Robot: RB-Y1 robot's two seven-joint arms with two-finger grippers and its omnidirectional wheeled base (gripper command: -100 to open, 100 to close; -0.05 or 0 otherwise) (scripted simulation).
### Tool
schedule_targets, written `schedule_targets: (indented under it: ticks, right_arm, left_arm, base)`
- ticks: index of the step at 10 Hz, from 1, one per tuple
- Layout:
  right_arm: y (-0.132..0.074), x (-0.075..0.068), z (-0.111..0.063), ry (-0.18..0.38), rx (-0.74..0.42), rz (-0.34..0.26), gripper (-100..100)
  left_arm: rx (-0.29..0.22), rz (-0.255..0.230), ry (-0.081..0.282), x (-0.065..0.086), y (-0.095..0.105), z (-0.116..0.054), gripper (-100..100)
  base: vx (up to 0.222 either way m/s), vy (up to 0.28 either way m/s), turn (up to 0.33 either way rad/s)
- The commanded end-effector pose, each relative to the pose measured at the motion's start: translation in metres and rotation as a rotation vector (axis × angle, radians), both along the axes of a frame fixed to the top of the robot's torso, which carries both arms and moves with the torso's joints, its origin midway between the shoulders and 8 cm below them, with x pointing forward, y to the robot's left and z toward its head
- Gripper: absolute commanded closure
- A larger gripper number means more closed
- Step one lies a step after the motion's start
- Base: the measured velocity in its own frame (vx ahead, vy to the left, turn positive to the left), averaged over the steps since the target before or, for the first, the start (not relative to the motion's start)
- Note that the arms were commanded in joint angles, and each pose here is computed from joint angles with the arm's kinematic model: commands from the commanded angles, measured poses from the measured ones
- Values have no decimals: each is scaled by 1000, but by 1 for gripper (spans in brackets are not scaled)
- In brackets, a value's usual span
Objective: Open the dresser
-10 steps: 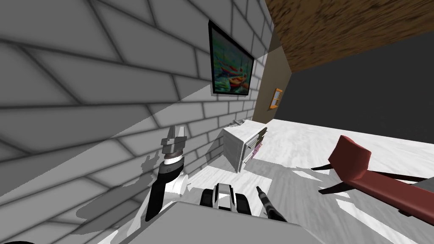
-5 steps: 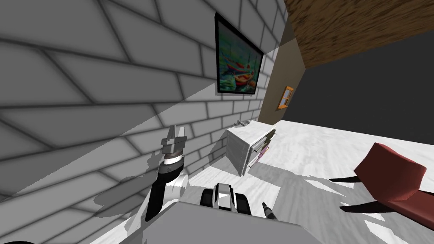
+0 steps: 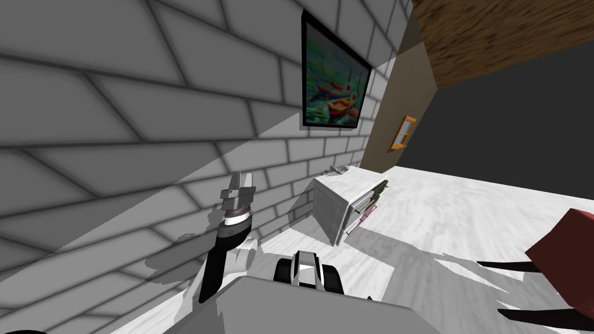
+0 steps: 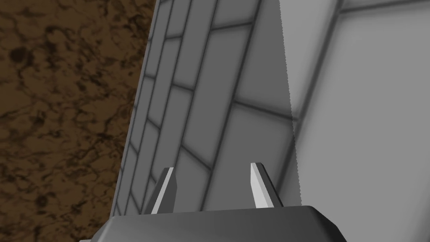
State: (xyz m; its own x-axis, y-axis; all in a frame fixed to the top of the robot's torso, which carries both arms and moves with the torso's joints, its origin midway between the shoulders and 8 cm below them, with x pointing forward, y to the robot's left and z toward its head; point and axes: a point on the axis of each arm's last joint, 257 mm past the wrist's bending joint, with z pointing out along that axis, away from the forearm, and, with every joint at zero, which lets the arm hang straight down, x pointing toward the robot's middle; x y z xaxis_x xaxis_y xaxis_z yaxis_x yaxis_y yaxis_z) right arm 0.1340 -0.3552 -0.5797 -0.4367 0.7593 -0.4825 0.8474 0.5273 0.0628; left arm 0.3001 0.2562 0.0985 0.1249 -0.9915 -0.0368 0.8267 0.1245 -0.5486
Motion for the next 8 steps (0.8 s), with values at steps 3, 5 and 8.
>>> schedule_targets:
  ticks: [3, 5, 8]
  right_arm:
    - [-22, -56, -14, 206, -147, 54, -100]
    - [-29, -73, -15, 257, -170, 33, -100]
    - [-48, -102, -14, 390, -286, 91, -100]
  left_arm:
    - [0, 0, 0, 0, 0, 0, 0]
    - [0, 0, 0, 0, 0, 0, 0]
    - [0, 0, 0, 0, 0, 0, 0]
  base:
    - [76, 5, 171]
    - [46, 5, 65]
    - [57, 6, 178]
